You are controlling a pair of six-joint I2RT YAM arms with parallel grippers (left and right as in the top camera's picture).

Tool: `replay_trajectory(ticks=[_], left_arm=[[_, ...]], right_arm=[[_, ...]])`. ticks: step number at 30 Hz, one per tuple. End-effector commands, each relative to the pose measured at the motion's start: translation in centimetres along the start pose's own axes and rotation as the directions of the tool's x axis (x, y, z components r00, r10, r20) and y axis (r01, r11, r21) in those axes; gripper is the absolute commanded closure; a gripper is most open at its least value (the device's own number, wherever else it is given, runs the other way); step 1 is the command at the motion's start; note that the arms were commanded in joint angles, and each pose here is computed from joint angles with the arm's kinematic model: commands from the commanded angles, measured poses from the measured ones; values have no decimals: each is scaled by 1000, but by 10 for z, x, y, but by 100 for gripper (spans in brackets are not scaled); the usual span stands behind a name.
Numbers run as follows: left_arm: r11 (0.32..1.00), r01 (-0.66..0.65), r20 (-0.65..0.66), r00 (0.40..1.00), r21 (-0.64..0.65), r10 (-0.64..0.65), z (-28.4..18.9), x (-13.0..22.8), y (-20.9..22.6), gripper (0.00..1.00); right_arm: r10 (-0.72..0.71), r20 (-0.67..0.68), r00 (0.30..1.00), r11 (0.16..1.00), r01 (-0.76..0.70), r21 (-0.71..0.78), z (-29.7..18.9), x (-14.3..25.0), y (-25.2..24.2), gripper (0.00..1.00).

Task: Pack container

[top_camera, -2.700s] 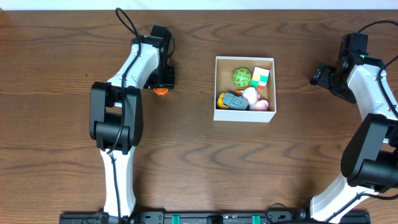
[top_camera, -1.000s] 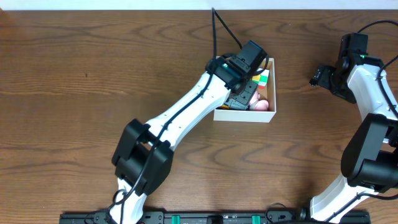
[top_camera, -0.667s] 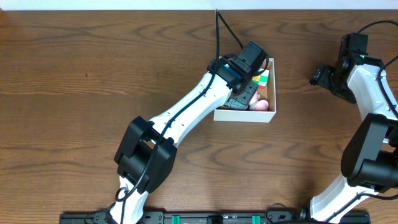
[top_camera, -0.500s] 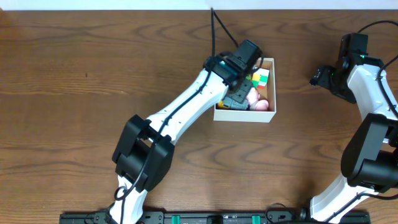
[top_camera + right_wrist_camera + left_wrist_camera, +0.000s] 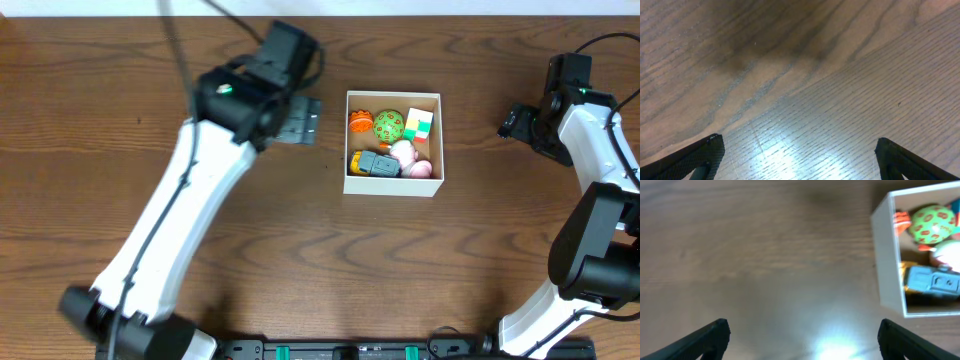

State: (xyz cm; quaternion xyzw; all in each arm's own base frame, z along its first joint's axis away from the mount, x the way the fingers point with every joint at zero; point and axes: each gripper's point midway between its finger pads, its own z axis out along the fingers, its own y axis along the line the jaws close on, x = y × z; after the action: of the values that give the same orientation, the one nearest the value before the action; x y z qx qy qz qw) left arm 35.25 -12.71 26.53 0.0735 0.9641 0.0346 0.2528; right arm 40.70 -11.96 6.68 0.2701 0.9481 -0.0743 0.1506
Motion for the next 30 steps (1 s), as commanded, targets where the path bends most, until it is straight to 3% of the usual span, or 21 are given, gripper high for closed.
replay_trajectory(ticks=[1,11,18,22,30], left_arm=[[998,61,44,997,-11,-60,-27,6,17,3],[985,149,243,956,87,-166,-96,84,49,3],[949,203,507,807,242,-302,-113,135,65,2],[930,213,577,735,299,-354,-107,149,67,2],[933,248,481,805,261,-348,-71,184,66,2]], right_arm=[[23,25,999,1000,-23,-5,-9,-5,-1,1],[23,25,999,1000,-23,-5,-9,-5,-1,1],[23,25,999,1000,-23,-5,-9,-5,-1,1],[23,25,999,1000,-23,-5,-9,-5,-1,1],[23,25,999,1000,-23,-5,-9,-5,-1,1]])
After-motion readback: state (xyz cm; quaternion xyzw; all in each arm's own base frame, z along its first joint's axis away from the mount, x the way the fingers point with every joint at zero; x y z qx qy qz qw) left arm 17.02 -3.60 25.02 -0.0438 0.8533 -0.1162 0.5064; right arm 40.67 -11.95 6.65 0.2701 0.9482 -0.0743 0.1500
